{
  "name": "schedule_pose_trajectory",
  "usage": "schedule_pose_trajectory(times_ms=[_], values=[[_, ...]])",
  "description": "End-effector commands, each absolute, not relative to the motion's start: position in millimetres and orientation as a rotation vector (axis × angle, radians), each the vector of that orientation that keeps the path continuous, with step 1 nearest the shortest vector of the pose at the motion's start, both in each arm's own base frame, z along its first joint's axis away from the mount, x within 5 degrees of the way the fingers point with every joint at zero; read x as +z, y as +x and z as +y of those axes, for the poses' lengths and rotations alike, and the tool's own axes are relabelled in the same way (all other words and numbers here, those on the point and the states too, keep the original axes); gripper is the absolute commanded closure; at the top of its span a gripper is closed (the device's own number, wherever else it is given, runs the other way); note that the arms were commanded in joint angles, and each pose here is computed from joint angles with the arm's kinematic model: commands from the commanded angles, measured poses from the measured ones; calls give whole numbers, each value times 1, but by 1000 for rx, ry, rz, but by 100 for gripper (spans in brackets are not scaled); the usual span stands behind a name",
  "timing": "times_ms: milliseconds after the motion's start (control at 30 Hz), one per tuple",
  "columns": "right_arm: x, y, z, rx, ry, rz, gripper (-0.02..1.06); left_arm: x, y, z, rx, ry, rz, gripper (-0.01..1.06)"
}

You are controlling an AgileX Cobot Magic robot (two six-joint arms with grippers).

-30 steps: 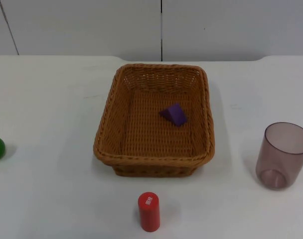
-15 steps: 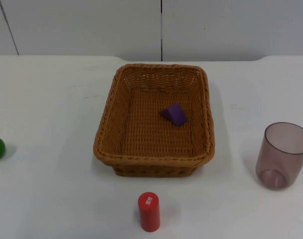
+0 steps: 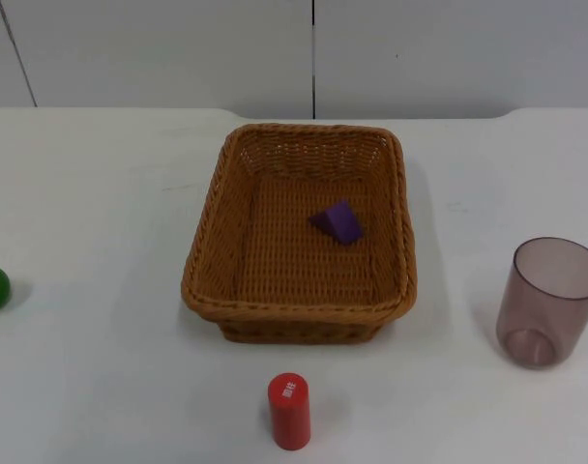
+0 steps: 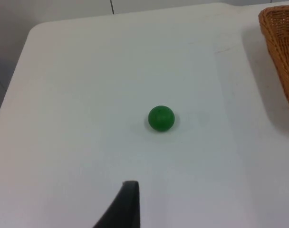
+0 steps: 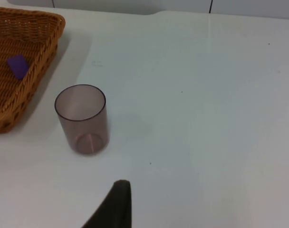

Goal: Pick up the basket with the left hand and place the triangular block into the basket with the right hand.

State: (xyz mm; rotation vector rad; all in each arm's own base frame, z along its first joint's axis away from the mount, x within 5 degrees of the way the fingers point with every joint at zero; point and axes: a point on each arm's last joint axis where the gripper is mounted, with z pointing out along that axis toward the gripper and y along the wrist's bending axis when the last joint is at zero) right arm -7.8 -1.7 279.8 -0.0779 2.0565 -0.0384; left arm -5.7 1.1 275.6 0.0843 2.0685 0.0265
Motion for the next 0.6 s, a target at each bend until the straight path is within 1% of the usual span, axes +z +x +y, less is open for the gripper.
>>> schedule_pose_trajectory(times_ms=[0, 567], values=[[280, -7, -2, -49, -86, 2044, 0, 275, -5, 0, 7, 90, 2062, 0], [280, -7, -2, -51, -84, 2044, 0, 275, -5, 0, 6, 88, 2062, 0]])
